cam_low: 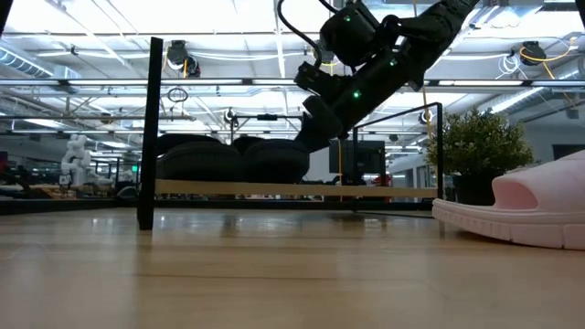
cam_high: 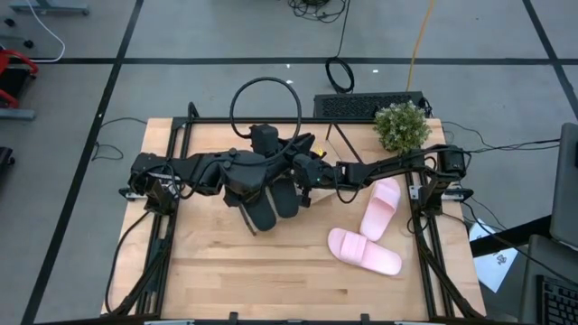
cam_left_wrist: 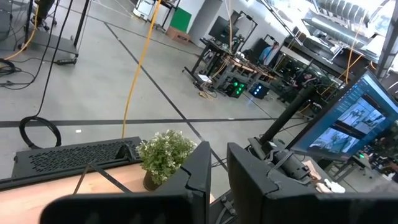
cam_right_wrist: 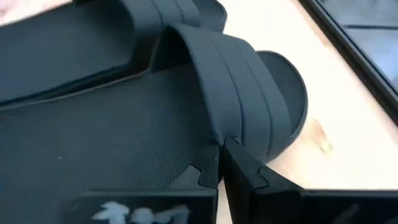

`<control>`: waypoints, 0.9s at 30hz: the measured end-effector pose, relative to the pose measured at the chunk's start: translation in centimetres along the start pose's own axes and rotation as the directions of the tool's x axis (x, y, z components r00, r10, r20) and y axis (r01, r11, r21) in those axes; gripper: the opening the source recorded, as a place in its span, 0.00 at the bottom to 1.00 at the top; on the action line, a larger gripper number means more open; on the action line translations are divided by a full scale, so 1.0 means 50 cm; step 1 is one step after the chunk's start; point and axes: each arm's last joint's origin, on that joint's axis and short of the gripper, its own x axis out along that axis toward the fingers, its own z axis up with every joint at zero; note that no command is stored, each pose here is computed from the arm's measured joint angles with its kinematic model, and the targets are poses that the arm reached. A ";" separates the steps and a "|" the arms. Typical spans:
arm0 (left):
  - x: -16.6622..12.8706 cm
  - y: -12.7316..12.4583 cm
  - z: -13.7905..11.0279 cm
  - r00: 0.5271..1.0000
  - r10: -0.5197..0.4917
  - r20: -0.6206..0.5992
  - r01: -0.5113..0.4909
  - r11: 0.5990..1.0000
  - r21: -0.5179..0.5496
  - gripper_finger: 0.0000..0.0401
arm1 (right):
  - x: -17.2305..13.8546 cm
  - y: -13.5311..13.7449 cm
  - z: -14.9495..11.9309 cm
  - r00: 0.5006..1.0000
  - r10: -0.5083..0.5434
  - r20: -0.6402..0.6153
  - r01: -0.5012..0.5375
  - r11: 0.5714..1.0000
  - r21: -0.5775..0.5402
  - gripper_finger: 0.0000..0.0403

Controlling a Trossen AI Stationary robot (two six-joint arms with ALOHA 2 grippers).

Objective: Pick and place slides into the shelf
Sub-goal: Put the black slipper on the shelf

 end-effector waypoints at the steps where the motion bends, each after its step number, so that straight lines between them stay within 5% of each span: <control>1: 0.000 0.000 0.000 1.000 0.000 0.000 0.000 1.000 0.000 0.12 | 0.000 0.000 -0.002 1.000 0.001 -0.002 -0.001 1.000 0.004 0.00; 27: 0.000 0.000 0.000 1.000 -0.002 -0.001 0.002 1.000 -0.001 0.12 | 0.001 -0.006 0.005 0.992 0.116 0.057 -0.109 0.988 -0.108 0.00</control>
